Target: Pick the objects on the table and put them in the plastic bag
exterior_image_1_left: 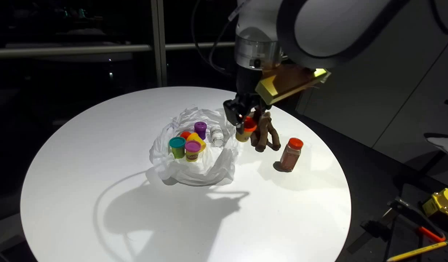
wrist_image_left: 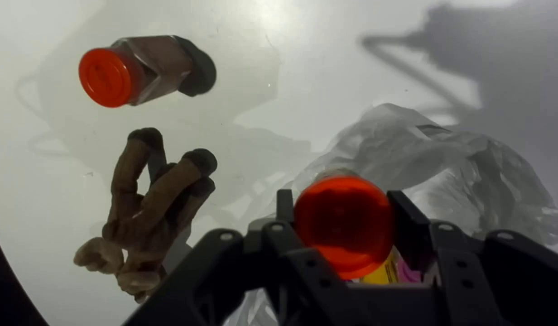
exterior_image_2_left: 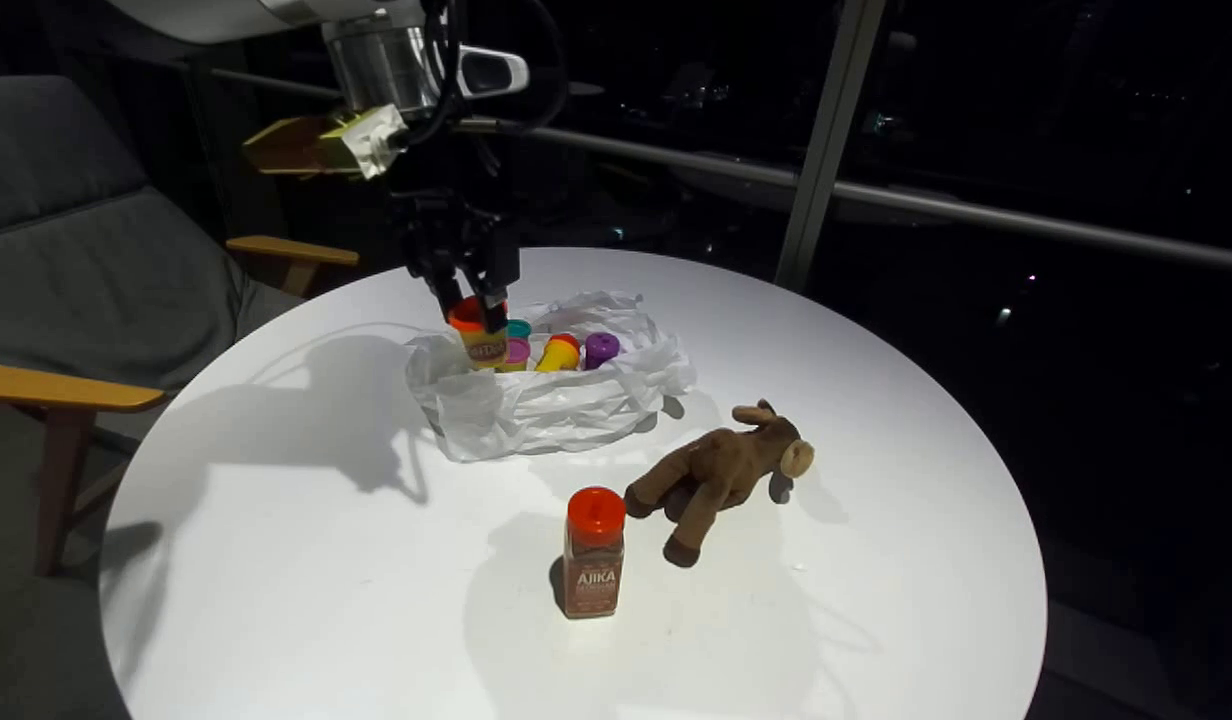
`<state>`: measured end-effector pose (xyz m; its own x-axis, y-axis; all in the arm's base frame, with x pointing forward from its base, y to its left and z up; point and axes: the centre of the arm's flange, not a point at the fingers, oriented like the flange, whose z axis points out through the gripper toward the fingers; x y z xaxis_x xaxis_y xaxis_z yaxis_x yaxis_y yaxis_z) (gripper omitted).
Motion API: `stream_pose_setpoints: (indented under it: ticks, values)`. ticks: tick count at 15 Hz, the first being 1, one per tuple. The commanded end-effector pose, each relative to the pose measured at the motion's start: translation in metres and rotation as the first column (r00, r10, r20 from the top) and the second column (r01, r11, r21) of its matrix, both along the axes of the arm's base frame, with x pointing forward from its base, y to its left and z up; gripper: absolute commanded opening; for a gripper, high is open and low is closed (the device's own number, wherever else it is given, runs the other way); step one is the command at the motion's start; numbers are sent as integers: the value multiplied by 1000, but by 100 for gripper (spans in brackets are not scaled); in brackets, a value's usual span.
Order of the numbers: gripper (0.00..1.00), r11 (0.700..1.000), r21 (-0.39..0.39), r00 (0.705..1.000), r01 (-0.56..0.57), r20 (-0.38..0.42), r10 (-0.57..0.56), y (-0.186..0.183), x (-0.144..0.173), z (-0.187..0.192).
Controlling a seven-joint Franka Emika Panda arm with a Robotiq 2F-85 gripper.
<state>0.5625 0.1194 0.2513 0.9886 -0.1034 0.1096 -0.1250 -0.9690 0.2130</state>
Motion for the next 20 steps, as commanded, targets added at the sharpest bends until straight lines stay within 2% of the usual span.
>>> stream_pose_setpoints:
  ticks: [1, 10, 16, 20]
  values:
    - [28, 999, 31, 1000, -11, 2, 11, 12, 57, -14]
    - [28, 993, 108, 999, 38, 13, -39, 2, 112, -78]
    - [28, 993, 114, 999, 27, -41, -22, 5, 116, -117]
    - [28, 994, 102, 999, 38, 0, -38, 11, 126, -129]
